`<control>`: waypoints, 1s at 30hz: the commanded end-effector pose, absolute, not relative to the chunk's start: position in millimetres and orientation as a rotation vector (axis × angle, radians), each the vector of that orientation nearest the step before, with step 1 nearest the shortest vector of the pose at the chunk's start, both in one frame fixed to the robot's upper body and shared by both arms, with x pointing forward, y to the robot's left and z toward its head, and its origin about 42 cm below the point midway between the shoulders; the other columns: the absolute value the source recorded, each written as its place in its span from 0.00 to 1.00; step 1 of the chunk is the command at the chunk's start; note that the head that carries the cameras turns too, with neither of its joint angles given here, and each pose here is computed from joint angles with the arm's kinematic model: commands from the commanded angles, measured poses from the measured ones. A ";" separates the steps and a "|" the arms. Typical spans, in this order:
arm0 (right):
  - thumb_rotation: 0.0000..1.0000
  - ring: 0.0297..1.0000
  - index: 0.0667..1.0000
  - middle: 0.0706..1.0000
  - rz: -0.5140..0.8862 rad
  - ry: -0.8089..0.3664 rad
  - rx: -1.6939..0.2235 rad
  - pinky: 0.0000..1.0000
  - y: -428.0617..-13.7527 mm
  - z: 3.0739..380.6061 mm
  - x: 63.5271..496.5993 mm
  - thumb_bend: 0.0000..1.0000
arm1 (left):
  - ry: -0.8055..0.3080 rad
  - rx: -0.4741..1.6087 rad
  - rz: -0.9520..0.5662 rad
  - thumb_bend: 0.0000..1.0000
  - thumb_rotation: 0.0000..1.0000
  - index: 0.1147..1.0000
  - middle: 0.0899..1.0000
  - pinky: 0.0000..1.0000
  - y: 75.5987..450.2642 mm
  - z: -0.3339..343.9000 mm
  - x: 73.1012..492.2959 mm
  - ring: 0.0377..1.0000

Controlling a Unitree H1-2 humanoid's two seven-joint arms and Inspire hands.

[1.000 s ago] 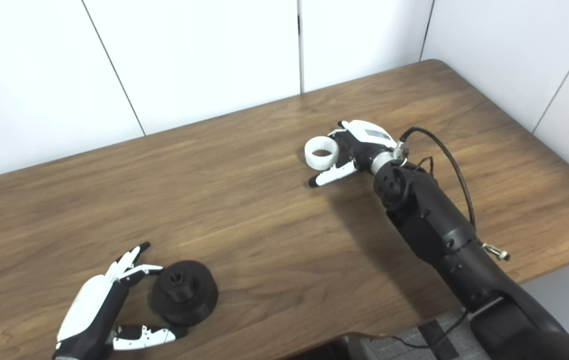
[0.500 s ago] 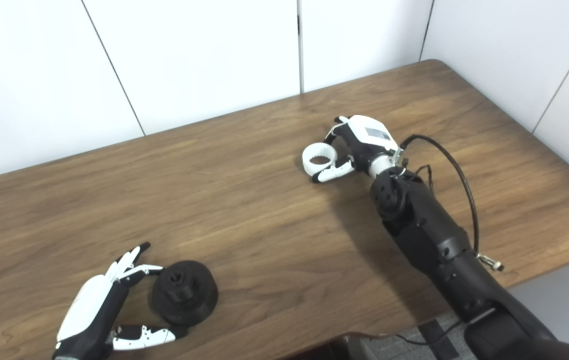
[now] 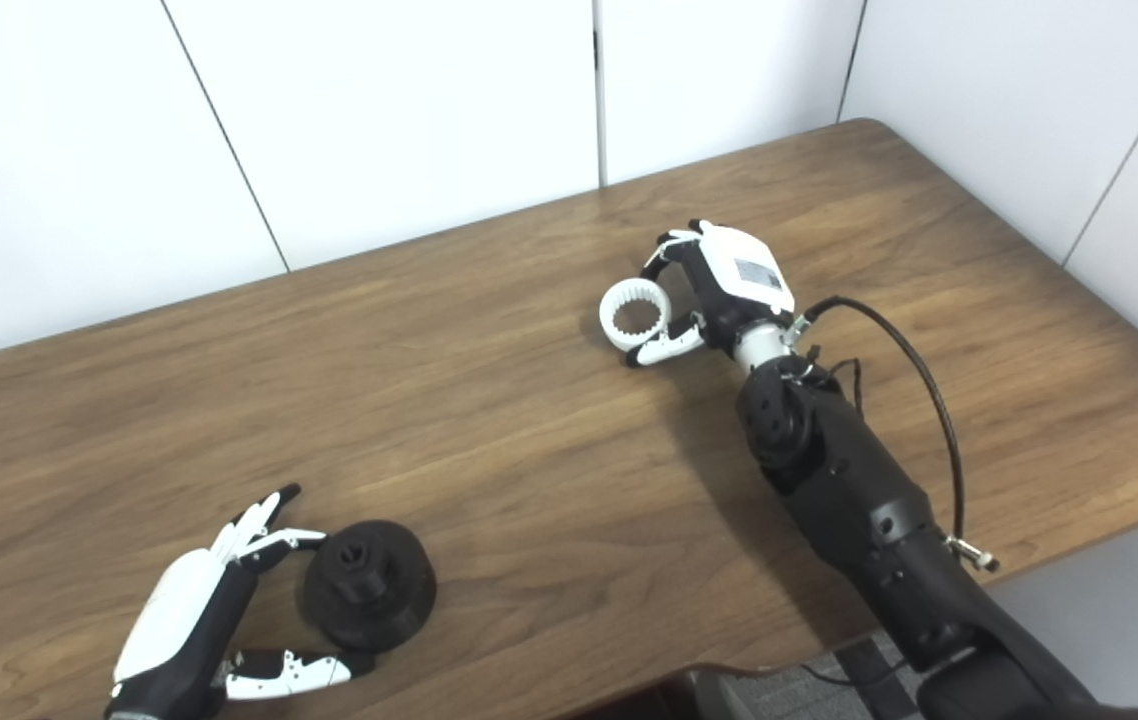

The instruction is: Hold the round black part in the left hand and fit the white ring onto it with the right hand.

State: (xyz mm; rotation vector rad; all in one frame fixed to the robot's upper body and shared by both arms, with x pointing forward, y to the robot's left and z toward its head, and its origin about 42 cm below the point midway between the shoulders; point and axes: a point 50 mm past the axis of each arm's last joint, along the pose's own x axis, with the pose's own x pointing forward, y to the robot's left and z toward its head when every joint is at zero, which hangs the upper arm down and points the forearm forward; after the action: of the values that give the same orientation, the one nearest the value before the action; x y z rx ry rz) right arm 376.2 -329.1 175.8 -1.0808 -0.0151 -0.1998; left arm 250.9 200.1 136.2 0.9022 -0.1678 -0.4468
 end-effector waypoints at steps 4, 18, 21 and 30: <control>0.14 0.96 0.45 0.83 -0.240 -0.117 -1.047 1.00 -324.6 191.6 377.5 0.52 | -0.240 0.900 -0.420 0.95 0.33 0.62 1.00 1.00 197.8 153.6 255.2 1.00; 0.14 0.95 0.44 0.83 -0.255 -0.326 -0.870 0.98 -282.8 227.9 341.6 0.52 | -0.236 0.894 -0.416 0.95 0.33 0.62 1.00 1.00 194.5 153.0 257.7 1.00; 0.14 0.95 0.44 0.83 -0.244 -0.365 -0.840 0.98 -272.4 234.9 332.7 0.52 | -0.236 0.894 -0.414 0.95 0.33 0.62 1.00 1.00 193.4 153.2 257.9 1.00; 0.14 0.96 0.44 0.84 -0.156 -0.446 -0.807 0.96 -244.1 249.7 302.5 0.52 | -0.243 0.891 -0.410 0.95 0.34 0.62 1.00 1.00 185.4 154.0 256.7 1.00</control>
State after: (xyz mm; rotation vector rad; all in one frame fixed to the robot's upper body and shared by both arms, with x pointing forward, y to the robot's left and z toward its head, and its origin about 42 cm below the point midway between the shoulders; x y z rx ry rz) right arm 305.4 -253.2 228.8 -0.8066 -0.3393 -0.1633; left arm 251.2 190.5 136.3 0.8852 -0.1683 -0.4369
